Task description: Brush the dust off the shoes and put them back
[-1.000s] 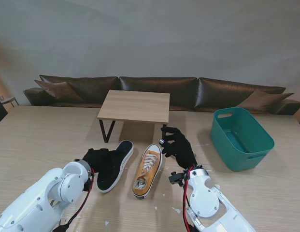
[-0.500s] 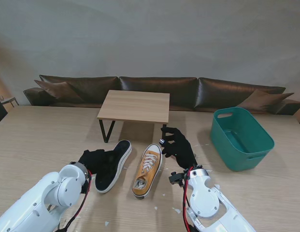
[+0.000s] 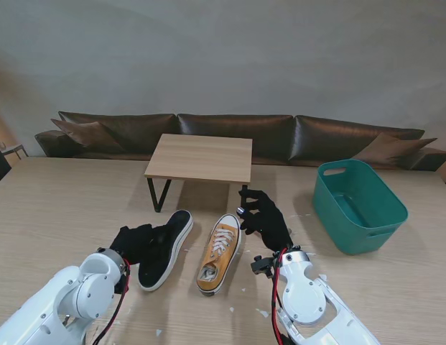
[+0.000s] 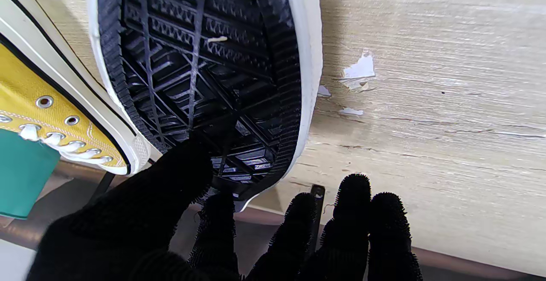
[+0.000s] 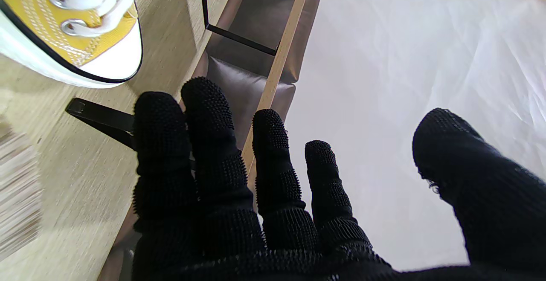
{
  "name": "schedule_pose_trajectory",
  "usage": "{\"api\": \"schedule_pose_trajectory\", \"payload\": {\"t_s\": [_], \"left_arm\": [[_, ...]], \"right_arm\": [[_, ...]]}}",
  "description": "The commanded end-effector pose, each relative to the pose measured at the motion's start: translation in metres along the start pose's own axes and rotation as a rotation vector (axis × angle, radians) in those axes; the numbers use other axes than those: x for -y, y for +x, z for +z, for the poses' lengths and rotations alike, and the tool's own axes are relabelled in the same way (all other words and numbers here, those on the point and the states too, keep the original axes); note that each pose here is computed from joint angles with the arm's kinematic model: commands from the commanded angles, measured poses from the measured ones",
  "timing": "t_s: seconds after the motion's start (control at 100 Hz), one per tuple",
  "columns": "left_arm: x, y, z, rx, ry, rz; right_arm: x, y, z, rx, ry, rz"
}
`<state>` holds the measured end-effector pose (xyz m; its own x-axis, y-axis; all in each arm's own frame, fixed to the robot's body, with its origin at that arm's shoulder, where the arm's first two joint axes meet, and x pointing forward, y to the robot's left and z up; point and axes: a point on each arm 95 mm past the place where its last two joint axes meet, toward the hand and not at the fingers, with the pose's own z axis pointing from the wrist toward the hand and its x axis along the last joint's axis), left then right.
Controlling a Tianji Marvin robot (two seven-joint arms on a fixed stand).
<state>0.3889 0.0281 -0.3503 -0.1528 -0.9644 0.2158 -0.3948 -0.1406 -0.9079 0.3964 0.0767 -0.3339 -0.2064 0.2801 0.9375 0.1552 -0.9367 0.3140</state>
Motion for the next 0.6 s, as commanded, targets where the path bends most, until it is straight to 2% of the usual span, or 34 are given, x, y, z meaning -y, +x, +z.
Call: {"api": "schedule_pose_trajectory", "payload": {"t_s": [0.0,0.18,0.59], "left_arm": [[-0.013,-0.002,-0.001,0.004,-0.036,-0.020],[-0.005,-0.001,-0.001,-0.011,-0.004,-0.025],[0.010,0.000,-0.003,-0.021,0.010,-0.009]], "right_arm": [[0.004,-0.001,-0.002,0.006,0.018,0.006],[0.005,-0.001,-0.002,0.009,0.021,0.006],[0.005,-0.001,-0.002,0.010,0.024,0.006]]}}
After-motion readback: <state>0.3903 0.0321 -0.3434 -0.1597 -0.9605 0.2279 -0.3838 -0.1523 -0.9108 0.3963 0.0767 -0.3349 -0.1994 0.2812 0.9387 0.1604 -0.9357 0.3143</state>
